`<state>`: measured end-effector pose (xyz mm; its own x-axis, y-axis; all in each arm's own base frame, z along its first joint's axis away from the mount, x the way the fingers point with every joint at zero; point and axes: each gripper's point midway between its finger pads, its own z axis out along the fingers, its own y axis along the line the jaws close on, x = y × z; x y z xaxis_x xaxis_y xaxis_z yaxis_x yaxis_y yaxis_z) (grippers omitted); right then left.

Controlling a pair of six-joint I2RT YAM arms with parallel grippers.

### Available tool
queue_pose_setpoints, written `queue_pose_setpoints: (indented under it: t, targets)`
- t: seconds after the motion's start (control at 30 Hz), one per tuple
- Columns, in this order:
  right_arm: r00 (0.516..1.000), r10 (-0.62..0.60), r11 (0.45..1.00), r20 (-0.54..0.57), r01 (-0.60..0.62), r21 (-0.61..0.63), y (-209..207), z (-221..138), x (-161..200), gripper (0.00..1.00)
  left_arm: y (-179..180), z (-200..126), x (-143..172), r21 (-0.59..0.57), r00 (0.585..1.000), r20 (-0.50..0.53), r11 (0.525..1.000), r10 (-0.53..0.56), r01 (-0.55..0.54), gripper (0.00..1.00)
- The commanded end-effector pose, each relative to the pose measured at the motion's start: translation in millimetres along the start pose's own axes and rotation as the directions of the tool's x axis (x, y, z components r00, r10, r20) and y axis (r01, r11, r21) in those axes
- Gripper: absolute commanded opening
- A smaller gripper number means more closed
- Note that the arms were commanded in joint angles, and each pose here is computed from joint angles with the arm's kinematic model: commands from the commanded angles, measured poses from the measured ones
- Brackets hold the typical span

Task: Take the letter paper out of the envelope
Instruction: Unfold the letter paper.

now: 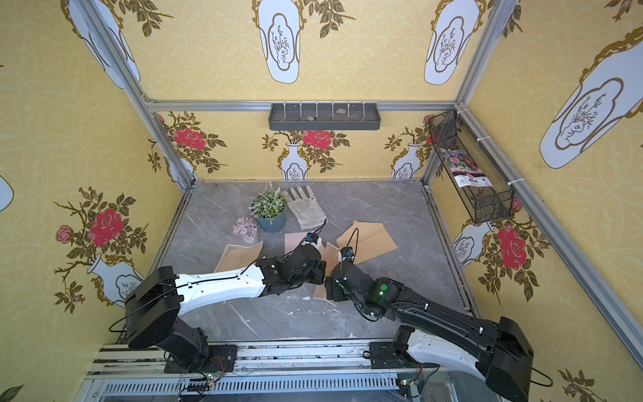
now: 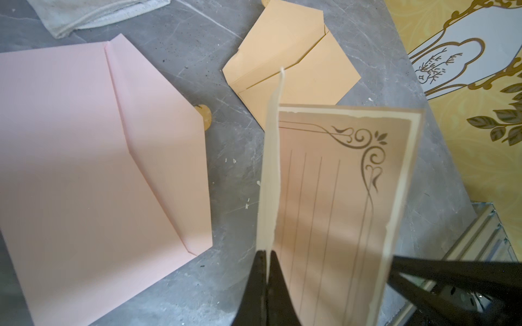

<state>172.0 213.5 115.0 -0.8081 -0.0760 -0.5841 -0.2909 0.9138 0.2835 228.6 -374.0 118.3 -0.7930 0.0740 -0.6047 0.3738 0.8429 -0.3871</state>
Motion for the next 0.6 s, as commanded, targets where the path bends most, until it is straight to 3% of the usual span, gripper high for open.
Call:
queue_pose_setpoints:
  t: [0.0,0.13,0.2,0.3,0.57]
  targets:
    - [0.997,0.053,0.998,0.061,-0.052,-0.017,-8.9,4.0,-11.2,0.73,2.9,-5.1,0.9,0.013,1.0,0.022,1.0,-0.005,0.005,0.0]
    - [0.99,0.128,0.983,0.051,-0.12,-0.137,-16.7,7.5,-15.5,0.49,-6.3,-12.9,0.7,0.106,0.998,0.045,0.994,-0.042,0.037,0.0]
    - [0.987,0.155,0.967,0.043,-0.143,-0.209,-16.0,8.0,-16.8,0.42,-11.4,-15.5,0.3,0.148,0.997,0.055,0.988,-0.055,0.047,0.0]
    - [0.985,0.167,0.944,0.037,-0.149,-0.296,-9.1,6.7,-19.7,0.43,-16.8,-17.0,-0.5,0.196,0.994,0.068,0.978,-0.081,0.066,0.0]
    - [0.99,0.129,0.956,0.05,-0.111,-0.27,-9.8,-7.9,-28.0,0.45,-27.4,-11.9,2.9,0.348,0.975,0.086,0.923,-0.203,0.162,0.0]
